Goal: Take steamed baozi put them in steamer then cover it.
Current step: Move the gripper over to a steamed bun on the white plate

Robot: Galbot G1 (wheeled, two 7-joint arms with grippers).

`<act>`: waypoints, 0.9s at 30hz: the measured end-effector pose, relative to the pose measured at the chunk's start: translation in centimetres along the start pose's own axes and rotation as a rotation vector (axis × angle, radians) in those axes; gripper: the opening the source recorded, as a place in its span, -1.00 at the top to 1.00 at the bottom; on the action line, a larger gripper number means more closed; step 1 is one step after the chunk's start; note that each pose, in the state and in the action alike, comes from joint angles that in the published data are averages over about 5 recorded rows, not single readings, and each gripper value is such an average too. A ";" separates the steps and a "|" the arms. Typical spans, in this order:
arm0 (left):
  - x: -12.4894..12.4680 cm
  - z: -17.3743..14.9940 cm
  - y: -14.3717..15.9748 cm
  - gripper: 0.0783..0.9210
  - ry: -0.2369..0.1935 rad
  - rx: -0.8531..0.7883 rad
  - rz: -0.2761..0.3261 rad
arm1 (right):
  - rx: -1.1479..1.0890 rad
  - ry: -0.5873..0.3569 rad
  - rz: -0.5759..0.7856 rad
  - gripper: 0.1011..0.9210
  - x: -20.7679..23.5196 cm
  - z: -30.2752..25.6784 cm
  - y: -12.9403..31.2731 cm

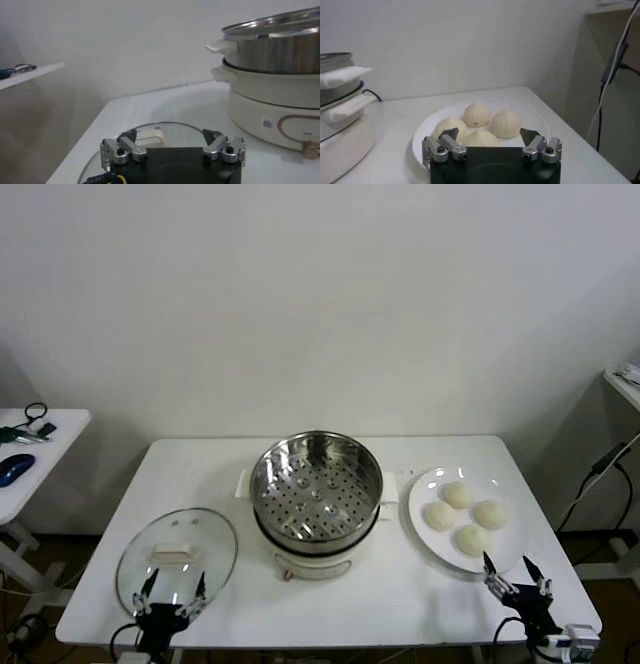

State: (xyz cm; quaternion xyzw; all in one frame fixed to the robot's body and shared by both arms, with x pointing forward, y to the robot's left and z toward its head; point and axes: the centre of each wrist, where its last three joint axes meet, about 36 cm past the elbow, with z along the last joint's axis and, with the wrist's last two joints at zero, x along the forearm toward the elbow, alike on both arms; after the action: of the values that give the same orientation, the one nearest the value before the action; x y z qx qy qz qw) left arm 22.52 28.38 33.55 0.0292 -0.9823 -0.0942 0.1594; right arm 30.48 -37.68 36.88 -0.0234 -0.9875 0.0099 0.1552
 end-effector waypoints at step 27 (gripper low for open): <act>-0.3 0.0 -0.2 -0.77 -0.035 -0.025 0.015 | 1.259 0.239 -0.800 -0.76 -19.7 -23.6 -8.7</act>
State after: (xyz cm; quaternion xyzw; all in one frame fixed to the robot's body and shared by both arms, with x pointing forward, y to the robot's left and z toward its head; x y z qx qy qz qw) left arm 22.80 28.18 33.45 0.0182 -0.9839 -0.1056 0.1431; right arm 56.08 -47.05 53.55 0.4292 -0.7050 0.5125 0.2371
